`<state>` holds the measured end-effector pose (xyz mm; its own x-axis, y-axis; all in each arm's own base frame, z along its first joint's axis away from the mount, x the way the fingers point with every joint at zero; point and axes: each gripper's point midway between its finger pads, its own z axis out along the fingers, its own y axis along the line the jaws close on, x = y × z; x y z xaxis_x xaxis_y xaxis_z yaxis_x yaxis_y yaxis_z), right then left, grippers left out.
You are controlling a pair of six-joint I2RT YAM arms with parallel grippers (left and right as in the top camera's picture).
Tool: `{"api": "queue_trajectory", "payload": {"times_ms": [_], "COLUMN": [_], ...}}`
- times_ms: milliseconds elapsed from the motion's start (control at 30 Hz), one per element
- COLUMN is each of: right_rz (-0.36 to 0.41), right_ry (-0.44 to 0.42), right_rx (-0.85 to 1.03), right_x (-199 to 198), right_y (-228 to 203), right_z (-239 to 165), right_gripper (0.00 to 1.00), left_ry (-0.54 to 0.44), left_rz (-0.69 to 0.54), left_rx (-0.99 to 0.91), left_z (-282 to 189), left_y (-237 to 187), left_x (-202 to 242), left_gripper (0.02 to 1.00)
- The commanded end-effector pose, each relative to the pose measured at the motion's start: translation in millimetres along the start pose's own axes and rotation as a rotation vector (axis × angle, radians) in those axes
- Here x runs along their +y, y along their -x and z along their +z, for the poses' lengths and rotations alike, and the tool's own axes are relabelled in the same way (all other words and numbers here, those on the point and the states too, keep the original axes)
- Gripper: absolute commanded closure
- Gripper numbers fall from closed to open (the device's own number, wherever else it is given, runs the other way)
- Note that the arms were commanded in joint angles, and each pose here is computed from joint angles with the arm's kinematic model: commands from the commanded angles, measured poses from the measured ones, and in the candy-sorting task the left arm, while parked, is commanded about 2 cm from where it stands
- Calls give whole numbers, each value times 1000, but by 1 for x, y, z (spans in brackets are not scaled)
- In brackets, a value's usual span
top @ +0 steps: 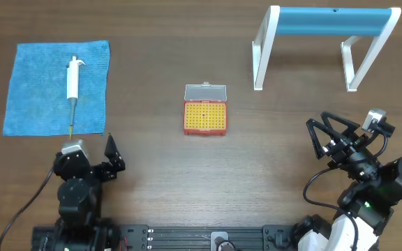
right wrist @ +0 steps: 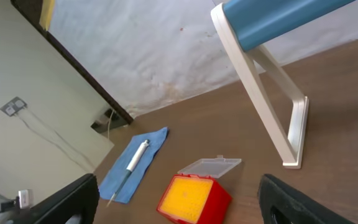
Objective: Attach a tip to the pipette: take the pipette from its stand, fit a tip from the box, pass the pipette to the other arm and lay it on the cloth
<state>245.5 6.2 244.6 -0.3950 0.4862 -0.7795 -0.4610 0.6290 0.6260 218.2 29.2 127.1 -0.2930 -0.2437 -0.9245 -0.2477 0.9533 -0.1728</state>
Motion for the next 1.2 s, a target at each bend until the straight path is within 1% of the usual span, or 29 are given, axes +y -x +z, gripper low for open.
{"api": "queue_trajectory", "payload": {"times_ms": [33,133,200,233,267,300,733,800,867,900,933,967,1000,1033,1067,1133,1167,1200], "right_rz": [0,0,-1,-1,-1,0,-2,23,49,61,52,-62,-249,-480,-684,-667,-679,-719], "right_ry": [12,12,12,12,12,12,11,100,155,167,192,177,176,163,22,-224,-310,-423], "right_rx": [5,5,5,5,5,5,4,84,139,155,177,154,130,101,61,66,50,-6], "right_x": [4,4,4,4,4,4,3,17,24,25,31,31,36,40,26,-4,-11,-19], "right_y": [1,1,1,1,1,1,1,-15,-27,-31,-36,-36,-37,-42,-45,-58,-62,-64], "right_z": [-1,-1,-1,-1,-1,-1,0,16,27,29,34,36,40,46,57,58,55,46], "right_gripper": [176,176,176,176,176,176,176,176,176,176,176,176,176,176,176,176,176,176], "left_ry": [45,36,22,2,-30,-56,-48,-48,-48,-48,-48,-48,-48,-48,-48,-48,-48,-48], "left_rz": [21,17,6,-13,-40,-62,-60,-60,-60,-60,-60,-60,-60,-60,-60,-60,-60,-60], "left_rx": [60,46,-6,-86,-207,-303,-291,-291,-291,-291,-291,-291,-291,-291,-291,-291,-291,-291], "left_z": [-1,-1,2,5,8,11,12,12,12,12,12,12,12,12,12,12,12,12], "left_y": [-16,-13,-3,13,33,42,40,40,40,40,40,40,40,40,40,40,40,40], "left_x": [9,8,4,0,-6,-10,-8,-8,-8,-8,-8,-8,-8,-8,-8,-8,-8,-8], "left_gripper": [23,25,25,25,25,23,23,23,23,23,23,23,23,23,23,23,23,23]}}
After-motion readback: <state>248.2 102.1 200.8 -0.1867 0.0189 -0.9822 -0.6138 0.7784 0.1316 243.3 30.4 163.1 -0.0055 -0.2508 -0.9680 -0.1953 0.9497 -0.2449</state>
